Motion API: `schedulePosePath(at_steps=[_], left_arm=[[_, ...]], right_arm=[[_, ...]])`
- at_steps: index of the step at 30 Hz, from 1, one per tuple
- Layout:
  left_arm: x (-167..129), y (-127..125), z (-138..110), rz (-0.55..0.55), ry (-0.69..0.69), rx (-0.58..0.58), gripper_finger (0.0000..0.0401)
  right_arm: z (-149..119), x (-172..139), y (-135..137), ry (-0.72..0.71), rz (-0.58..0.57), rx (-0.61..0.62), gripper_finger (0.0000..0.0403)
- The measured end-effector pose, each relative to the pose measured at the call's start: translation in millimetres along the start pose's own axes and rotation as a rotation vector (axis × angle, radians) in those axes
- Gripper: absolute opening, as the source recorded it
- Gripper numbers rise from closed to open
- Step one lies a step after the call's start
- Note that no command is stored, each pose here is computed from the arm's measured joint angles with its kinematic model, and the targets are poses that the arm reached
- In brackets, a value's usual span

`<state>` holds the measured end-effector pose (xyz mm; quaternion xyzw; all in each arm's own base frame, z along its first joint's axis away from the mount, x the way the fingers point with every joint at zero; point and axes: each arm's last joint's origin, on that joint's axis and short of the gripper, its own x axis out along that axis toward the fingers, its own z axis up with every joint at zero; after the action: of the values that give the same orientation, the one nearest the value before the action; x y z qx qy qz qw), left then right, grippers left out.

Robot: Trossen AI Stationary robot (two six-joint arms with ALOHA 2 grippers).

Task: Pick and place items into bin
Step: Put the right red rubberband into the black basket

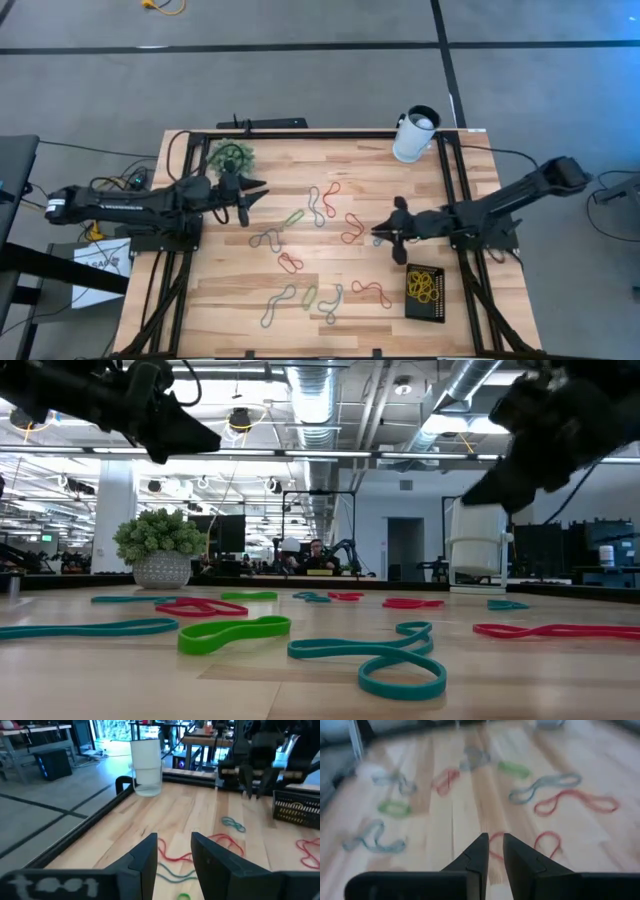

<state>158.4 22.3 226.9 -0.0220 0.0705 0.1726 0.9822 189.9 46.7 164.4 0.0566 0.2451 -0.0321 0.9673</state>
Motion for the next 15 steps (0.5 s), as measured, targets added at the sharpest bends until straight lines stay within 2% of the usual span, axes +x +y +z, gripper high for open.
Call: schedulePosePath(at_steps=[6,15], left_arm=[[3,-1,4,-0.002,-0.039,-0.015,0.0109],[2,-1,3,-0.002,-0.030,-0.013,0.0109]], right_arm=[[4,37,2,0.132,-0.016,-0.079,0.0052],[8,82,-9,0.368,0.107,-0.086,0.0052]])
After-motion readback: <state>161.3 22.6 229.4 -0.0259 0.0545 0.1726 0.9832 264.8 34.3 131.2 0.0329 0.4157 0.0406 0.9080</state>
